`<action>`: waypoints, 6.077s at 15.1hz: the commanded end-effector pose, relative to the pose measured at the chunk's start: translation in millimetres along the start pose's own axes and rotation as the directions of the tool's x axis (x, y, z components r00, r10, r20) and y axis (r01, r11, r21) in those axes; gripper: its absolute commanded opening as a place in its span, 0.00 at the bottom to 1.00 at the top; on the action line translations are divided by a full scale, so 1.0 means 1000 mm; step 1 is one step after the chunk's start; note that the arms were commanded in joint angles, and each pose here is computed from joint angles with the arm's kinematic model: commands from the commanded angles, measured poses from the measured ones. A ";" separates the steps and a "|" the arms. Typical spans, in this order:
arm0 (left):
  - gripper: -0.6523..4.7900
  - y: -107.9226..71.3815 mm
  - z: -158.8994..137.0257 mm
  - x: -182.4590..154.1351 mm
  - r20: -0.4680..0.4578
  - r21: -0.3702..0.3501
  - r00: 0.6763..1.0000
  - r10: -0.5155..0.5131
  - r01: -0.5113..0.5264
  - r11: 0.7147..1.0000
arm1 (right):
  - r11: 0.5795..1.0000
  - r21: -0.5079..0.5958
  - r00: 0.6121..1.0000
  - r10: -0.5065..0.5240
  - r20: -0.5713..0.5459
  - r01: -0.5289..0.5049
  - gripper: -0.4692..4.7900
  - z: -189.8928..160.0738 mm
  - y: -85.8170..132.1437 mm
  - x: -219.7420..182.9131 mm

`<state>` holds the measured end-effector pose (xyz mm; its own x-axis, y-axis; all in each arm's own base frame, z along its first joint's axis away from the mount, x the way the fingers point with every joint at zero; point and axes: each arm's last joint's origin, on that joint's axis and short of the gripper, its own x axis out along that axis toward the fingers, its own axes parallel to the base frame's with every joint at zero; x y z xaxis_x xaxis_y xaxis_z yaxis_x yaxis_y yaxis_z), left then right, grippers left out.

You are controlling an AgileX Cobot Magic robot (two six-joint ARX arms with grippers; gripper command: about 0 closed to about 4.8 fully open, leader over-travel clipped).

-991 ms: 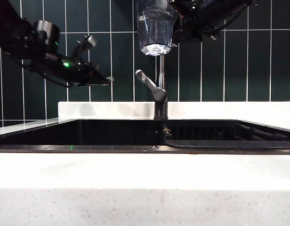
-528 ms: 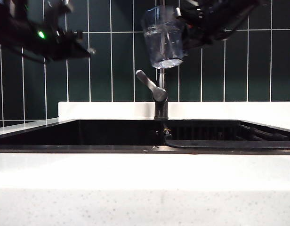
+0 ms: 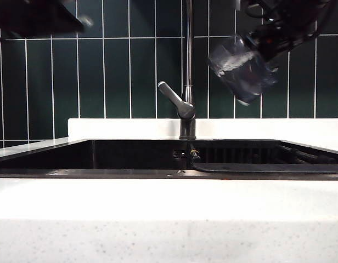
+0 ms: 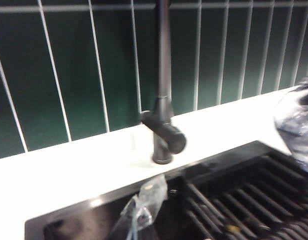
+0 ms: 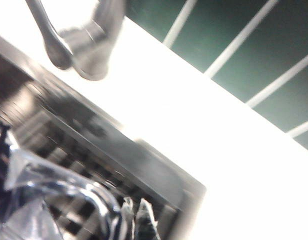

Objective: Pick up the mug next to the sink, go to the faucet to get some water, pour the water into the sink, and finally put the mug back to its place.

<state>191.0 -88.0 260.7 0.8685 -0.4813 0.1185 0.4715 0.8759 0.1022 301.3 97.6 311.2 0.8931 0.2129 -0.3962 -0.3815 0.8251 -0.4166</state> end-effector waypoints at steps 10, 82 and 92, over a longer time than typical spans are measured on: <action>0.11 -0.068 -0.015 -0.076 -0.003 0.008 0.999 0.039 -0.039 0.999 | 0.858 -0.506 0.987 -0.145 -0.075 0.087 0.08 0.015 0.028 -0.013; 0.11 -0.071 -0.032 -0.091 0.107 -0.149 0.977 -0.183 0.198 0.969 | 0.716 0.653 0.913 -0.397 0.090 0.247 0.08 -0.197 -0.068 0.011; 0.11 -0.071 -0.033 -0.090 0.095 -0.147 0.978 -0.185 0.198 0.969 | 0.779 0.558 0.923 -0.380 0.057 0.286 0.08 -0.205 -0.063 0.017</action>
<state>83.9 -105.5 210.0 0.7505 -0.6331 0.1895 0.6476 0.7617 -0.0200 290.6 -57.9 164.0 0.9830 -0.0883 -0.1609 0.0941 0.9952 0.0285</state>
